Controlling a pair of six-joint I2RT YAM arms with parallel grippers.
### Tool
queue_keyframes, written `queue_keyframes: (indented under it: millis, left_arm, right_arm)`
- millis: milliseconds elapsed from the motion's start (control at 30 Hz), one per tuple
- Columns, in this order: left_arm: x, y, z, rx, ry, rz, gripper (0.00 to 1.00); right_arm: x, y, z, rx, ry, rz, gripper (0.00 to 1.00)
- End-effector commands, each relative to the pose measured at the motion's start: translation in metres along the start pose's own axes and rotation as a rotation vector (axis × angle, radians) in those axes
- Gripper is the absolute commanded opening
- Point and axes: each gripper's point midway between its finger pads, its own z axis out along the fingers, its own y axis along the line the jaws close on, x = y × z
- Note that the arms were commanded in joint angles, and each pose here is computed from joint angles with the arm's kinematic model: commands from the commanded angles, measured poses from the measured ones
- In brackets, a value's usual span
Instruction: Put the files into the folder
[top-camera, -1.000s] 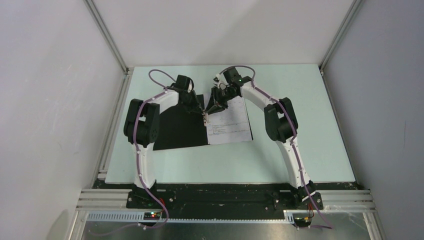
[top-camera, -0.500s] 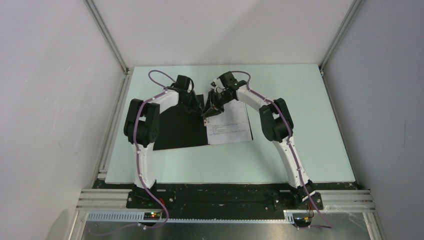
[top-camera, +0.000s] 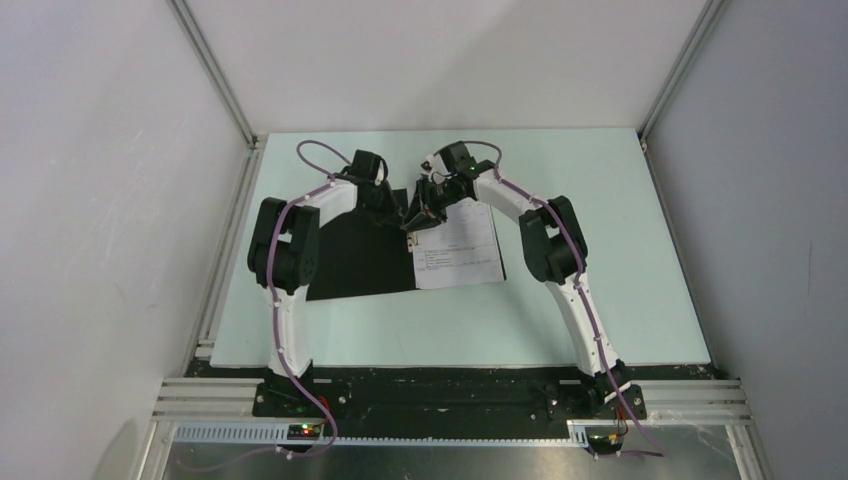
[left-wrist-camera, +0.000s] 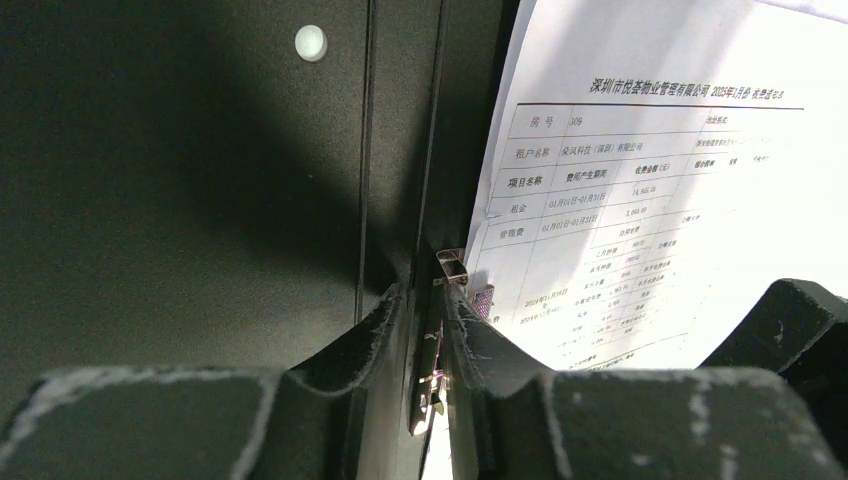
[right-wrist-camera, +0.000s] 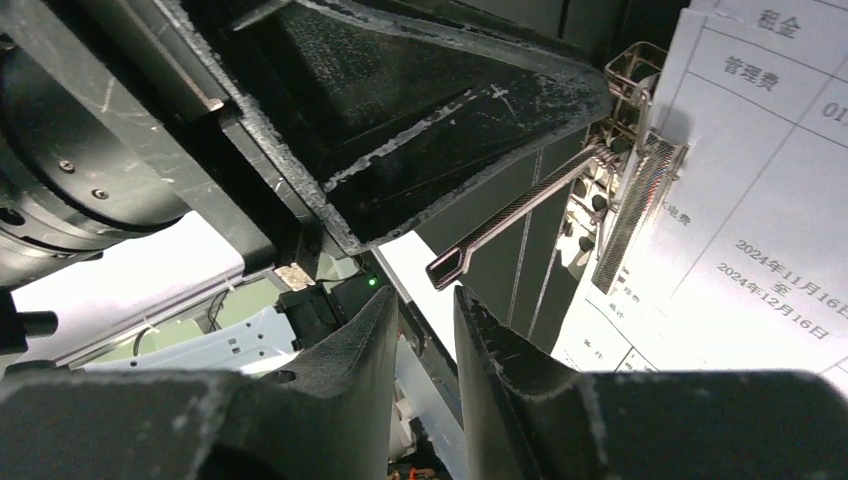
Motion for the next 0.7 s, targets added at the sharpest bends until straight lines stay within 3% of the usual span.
queue_keyframes:
  millis: [0,667]
  left_arm:
    - [0.012,0.012,0.013,-0.049,0.027,0.003,0.25]
    - [0.013,0.012,0.013,-0.050,0.029,0.013,0.25]
  right_arm:
    - [-0.004,0.001,0.001,0.023,-0.016,0.016,0.31]
    - [-0.008,-0.012,0.008,0.045,-0.020,0.042,0.27]
